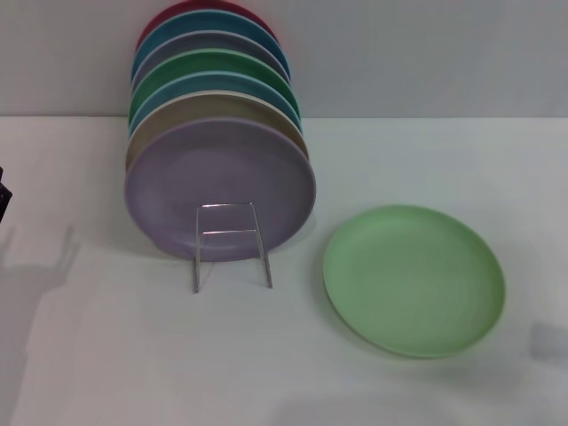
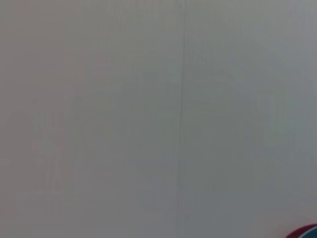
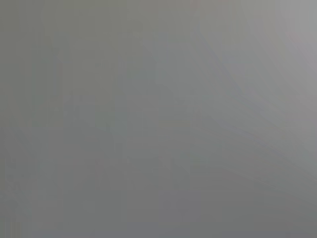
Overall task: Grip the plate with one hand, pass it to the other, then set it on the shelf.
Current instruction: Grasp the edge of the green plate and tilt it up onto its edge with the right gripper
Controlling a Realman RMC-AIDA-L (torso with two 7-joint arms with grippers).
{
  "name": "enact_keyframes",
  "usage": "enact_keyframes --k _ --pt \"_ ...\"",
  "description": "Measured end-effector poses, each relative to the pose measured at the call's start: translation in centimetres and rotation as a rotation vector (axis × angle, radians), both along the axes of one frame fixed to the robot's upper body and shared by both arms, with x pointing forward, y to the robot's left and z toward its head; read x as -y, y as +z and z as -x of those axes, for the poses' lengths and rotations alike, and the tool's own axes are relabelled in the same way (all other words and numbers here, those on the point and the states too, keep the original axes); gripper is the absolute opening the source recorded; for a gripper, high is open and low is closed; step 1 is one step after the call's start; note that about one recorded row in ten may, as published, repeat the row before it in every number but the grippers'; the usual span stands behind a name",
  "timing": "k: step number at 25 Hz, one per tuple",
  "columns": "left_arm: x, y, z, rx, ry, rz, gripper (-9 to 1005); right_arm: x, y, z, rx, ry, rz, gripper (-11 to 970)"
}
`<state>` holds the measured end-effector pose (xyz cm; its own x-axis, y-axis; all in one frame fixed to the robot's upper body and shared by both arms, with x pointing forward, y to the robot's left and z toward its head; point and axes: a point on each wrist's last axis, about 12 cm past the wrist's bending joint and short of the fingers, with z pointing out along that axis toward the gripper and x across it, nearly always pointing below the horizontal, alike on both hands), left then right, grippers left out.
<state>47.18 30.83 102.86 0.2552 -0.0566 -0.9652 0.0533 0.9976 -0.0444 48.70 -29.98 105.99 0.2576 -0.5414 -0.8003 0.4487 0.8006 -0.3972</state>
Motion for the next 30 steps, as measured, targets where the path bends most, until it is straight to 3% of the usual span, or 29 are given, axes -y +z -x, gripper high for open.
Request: enact_keyframes --k 5,13,24,30 --pt "0.2 0.2 -0.3 0.008 -0.007 0.002 834 -2.8 -0.3 -1.9 -0.09 0.068 -0.265 524" --pt "-0.2 0.5 -0.3 0.03 -0.002 0.059 834 -5.9 0.0 -4.4 -0.24 0.204 -0.423 523" --pt "0.5 0.3 0.0 0.03 -0.007 0.088 834 -5.9 1.8 -5.3 -0.447 0.395 -0.528 524" --pt "0.7 0.3 0.2 0.032 -0.012 0.1 834 -3.9 3.6 -7.0 -0.635 0.444 -0.562 525"
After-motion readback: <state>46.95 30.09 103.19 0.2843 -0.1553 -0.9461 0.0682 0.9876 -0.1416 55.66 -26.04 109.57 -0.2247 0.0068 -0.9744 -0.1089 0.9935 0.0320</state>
